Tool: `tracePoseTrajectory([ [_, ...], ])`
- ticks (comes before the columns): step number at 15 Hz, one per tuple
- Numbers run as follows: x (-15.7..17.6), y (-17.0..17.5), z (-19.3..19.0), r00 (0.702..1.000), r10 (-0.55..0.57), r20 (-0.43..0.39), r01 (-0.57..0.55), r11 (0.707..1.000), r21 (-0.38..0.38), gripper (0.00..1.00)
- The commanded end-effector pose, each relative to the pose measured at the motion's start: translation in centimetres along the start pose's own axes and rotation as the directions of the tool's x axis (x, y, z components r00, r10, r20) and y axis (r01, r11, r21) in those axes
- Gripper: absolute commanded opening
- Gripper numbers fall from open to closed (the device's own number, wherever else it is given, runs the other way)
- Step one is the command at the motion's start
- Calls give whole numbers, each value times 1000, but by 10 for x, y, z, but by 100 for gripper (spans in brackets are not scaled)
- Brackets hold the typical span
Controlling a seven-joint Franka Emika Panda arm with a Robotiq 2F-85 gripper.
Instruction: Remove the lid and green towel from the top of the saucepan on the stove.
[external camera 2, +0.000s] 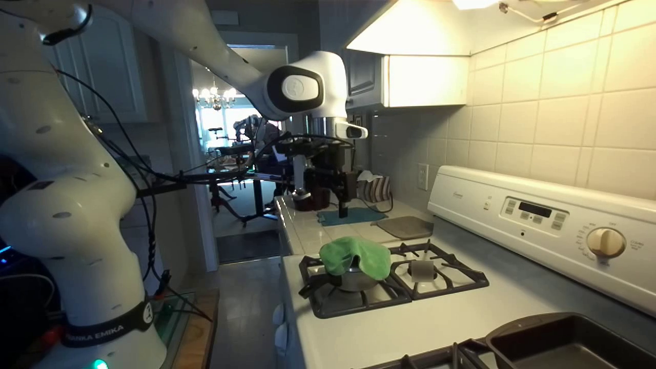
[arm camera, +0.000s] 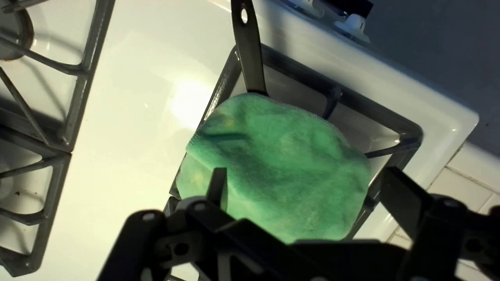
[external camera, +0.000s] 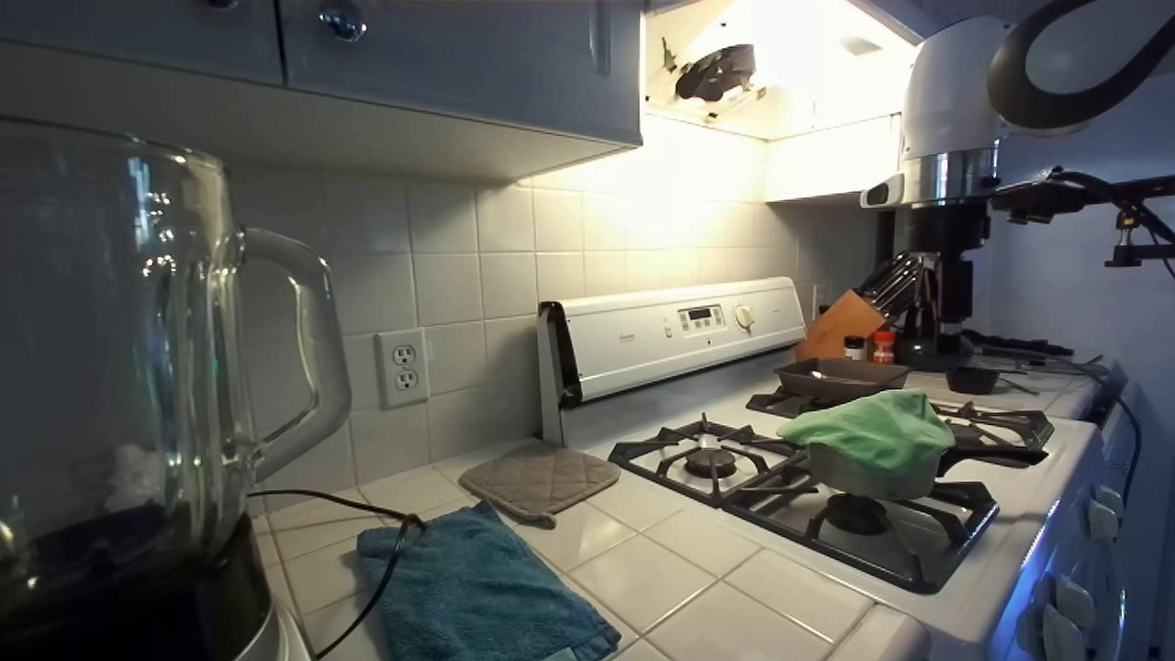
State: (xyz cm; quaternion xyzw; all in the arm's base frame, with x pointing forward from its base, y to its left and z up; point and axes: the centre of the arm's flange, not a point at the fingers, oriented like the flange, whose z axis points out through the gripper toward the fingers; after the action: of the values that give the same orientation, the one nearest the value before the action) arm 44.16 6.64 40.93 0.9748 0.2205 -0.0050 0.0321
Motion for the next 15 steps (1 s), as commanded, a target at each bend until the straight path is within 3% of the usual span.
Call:
tracePoseTrajectory([
  [1,6,2,5,998,-63,-10,63,998,-19,100],
  [15,16,6,17,988,-157,16,157,988,2,100],
])
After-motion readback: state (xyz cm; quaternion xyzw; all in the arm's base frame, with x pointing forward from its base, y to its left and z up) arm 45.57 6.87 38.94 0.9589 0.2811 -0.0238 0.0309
